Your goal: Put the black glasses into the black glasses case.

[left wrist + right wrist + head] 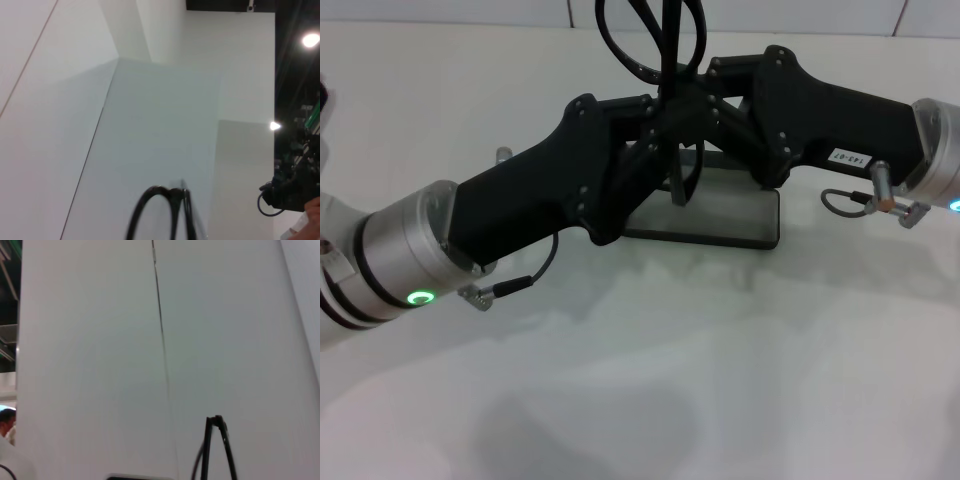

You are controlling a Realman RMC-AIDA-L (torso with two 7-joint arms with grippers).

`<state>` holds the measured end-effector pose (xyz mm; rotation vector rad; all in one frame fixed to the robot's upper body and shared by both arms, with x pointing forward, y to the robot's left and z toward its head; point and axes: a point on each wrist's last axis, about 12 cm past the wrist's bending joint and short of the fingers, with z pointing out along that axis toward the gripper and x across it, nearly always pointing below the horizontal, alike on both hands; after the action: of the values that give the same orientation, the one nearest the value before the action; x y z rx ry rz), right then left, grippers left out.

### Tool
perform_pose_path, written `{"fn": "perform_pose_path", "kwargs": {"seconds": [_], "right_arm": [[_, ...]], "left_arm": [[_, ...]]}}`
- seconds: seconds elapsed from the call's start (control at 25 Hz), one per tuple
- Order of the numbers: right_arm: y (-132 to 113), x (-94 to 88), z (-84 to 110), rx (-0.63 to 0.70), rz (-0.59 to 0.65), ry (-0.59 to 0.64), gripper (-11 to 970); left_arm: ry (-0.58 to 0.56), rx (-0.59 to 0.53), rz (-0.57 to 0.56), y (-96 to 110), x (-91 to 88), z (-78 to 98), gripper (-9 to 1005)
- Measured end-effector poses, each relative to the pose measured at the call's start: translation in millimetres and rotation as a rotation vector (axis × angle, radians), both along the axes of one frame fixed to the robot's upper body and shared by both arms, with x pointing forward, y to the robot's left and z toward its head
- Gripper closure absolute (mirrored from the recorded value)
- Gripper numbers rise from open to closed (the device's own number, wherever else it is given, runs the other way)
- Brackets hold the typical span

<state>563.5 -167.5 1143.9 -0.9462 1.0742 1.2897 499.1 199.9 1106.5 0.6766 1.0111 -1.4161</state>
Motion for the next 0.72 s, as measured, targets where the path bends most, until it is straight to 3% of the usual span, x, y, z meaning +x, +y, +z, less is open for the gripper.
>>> {"fn": "perform_pose_path", "kwargs": {"seconds": [0.16,0.4,0.56,0.72], "right_arm": [[-2,3.0,0.2,-0.012,-0.031,-0.01,893],[-5,10.4,15.2,-0.167,-0.013,-0.05,893],[-1,9.8,37.9,-0.421,0.061,-0.048,893],[18,6.9,66.3,-0.789,0.047,-0.039,893]], "left_arm": [[-0.005,-0.01,-0.012,4,-4.7,-0.3,945],[-0.017,0.012,0.004,40,-20.2,-3.2,945],[-0.004,0.109,-0.01,68,-30.5,-7.6,945],[0.008,0.144,0.007,83,-40.8,-12.2,945]]}}
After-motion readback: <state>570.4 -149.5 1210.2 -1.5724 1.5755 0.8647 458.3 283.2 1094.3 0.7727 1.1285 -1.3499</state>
